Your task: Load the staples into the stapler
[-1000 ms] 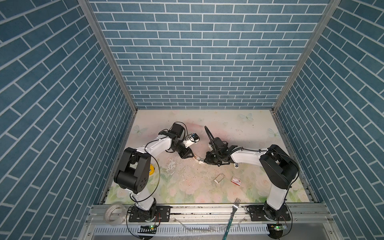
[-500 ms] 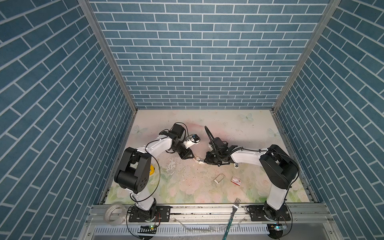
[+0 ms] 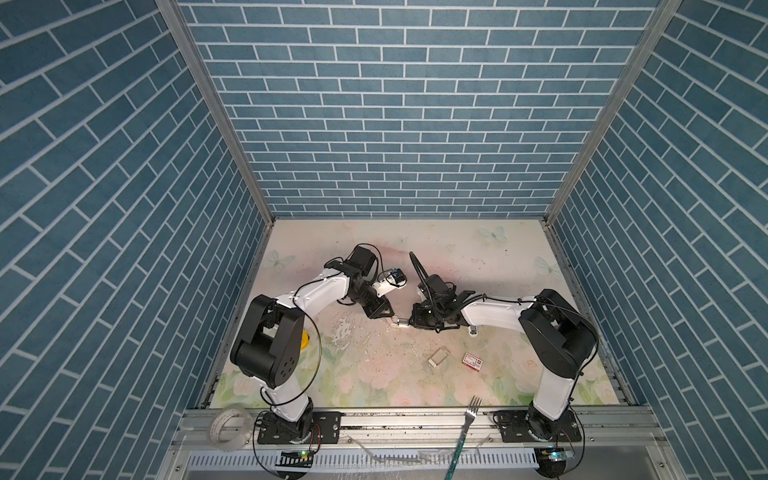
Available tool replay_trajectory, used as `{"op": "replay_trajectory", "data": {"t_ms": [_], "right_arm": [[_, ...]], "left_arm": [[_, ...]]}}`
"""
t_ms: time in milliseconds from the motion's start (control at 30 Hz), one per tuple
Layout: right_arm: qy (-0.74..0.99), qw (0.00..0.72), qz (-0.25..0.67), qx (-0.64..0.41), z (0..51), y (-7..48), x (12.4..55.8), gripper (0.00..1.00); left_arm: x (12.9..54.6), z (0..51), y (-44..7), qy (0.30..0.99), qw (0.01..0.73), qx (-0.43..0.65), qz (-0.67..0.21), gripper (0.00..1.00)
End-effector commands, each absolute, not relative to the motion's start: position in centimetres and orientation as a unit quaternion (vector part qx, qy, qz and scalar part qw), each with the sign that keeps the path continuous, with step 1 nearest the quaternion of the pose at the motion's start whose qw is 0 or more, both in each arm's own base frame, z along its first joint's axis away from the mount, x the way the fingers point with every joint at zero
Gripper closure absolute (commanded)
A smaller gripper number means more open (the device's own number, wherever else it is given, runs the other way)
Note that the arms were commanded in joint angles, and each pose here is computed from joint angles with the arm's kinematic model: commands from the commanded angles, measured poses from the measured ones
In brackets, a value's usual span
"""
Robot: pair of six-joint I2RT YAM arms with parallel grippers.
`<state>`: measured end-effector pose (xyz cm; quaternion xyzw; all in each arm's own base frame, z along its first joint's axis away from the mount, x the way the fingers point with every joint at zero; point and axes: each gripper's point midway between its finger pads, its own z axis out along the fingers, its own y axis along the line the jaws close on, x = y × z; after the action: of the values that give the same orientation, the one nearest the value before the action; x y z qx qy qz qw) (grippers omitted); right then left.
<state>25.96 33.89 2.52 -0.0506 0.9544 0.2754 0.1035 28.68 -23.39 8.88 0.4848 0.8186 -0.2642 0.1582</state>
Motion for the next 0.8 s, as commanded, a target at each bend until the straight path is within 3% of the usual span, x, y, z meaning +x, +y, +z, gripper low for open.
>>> {"op": "replay_trajectory", "data": {"t_ms": [0,267,533,767], "right_arm": [[0.967,0.080,0.239,-0.043,0.6,32.5,25.3,0.80],[0.966,0.081,0.240,-0.042,0.5,32.5,25.4,0.80],[0.967,0.077,0.240,-0.043,0.2,32.6,25.3,0.80],[0.968,0.073,0.236,-0.045,-0.2,32.4,25.1,0.80]], "left_arm": [[28.2,8.8,-24.0,0.814,0.144,0.494,-0.269,0.66],[28.3,9.4,-24.8,0.812,0.147,0.495,-0.271,0.66],[27.9,12.2,-23.5,0.803,0.188,0.505,-0.255,0.55],[26.2,11.0,-21.3,0.795,0.185,0.530,-0.230,0.51]]}}
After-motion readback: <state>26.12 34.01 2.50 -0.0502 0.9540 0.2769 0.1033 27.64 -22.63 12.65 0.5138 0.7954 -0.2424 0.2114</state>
